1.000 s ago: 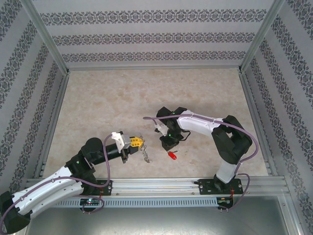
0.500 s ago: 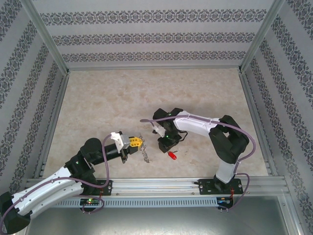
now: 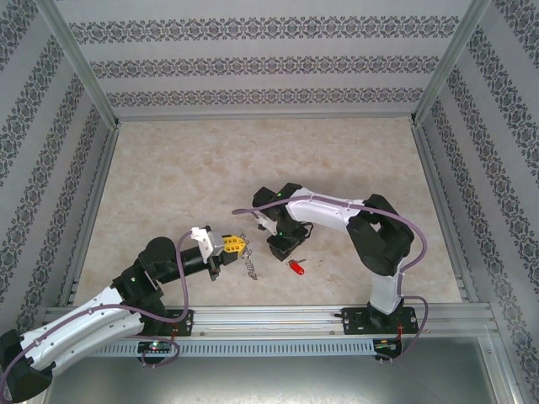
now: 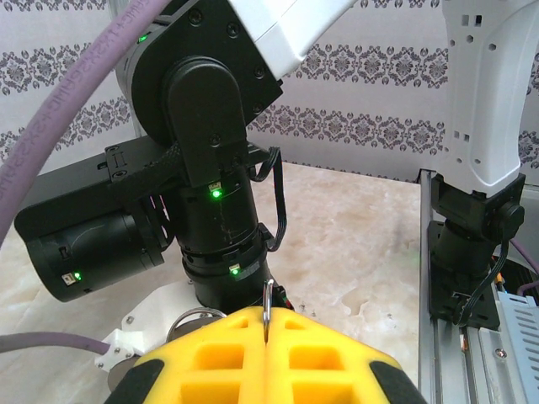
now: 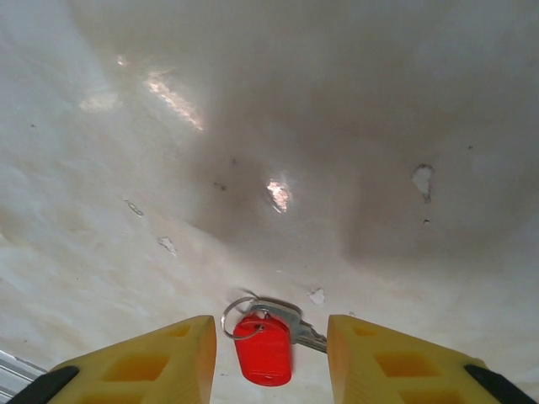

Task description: Put the keys on the keyring

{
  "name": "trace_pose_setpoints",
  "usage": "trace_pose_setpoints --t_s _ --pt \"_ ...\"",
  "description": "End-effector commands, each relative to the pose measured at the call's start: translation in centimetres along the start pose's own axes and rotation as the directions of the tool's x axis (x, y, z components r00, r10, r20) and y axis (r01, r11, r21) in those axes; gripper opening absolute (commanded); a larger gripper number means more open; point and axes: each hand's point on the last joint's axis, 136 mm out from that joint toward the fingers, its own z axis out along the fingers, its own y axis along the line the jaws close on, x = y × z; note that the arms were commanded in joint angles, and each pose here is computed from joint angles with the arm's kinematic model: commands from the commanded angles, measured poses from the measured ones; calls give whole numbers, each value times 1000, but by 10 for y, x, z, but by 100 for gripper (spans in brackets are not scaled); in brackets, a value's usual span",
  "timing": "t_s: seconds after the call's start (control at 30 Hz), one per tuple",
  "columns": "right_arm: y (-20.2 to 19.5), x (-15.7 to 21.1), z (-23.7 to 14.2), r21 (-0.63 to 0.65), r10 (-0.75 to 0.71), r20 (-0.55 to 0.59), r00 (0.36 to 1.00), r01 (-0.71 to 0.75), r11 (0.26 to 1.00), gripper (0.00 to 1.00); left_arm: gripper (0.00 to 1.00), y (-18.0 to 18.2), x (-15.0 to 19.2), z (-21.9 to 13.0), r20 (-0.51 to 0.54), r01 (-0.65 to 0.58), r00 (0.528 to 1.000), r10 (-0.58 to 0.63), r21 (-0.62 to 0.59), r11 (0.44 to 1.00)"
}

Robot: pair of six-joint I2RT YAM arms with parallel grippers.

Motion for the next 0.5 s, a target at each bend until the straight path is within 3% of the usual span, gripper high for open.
trace_pose_setpoints --t_s 0.0,0.47 --pt "5 2 -1 6 -24 -33 999 24 1000 40 0 -3 -15 -1 51 -28 998 28 5 1000" --pt "10 9 3 89 -48 -85 995 56 994 40 0 1 -13 -5 58 -18 998 19 -24 1000"
